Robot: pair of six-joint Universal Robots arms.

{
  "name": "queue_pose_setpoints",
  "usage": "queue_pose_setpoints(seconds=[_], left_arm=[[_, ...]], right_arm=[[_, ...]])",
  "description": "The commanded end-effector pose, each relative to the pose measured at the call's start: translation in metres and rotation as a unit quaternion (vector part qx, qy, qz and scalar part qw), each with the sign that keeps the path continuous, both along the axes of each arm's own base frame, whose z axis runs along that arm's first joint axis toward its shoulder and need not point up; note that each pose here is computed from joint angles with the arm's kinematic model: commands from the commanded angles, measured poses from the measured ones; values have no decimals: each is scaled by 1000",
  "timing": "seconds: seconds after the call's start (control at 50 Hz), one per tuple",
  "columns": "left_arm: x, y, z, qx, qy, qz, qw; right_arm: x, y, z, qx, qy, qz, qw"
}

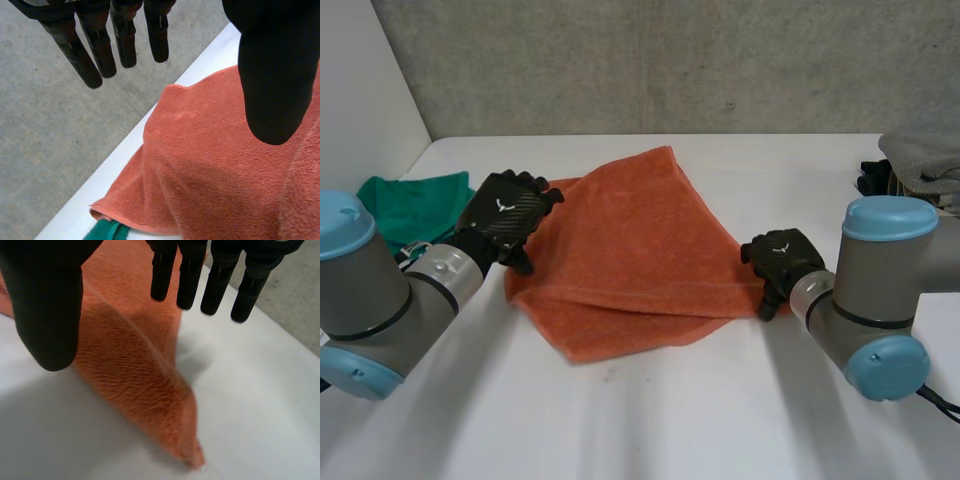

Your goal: Fold the laundry.

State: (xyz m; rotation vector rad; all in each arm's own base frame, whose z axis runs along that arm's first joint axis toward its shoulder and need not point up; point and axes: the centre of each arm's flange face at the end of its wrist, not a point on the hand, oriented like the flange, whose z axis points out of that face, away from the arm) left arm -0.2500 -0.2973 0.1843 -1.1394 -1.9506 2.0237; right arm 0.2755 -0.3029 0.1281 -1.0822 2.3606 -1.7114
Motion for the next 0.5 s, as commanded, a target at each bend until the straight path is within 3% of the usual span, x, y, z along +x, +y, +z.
queue_pose_setpoints(seconds=[0.02,0.16,0.24,0.4,0.5], left_arm=[[1,2,6,11,14,-7,1000],[3,1,9,9,17,-2,1000],[9,-2,10,9,18,5,1000],[13,-5,12,12,17,11,1000],[13,-1,15,14,17,11,1000]], right_arm=[[3,-7,-5,-13,7,3,1000],[-8,-6,10,-8,6,-7,1000],[-30,-24,26,-27,-1,-27,999],[-56,-124,44,-180,12,-41,983],[-51,-168,41,-229,-17,-52,972]])
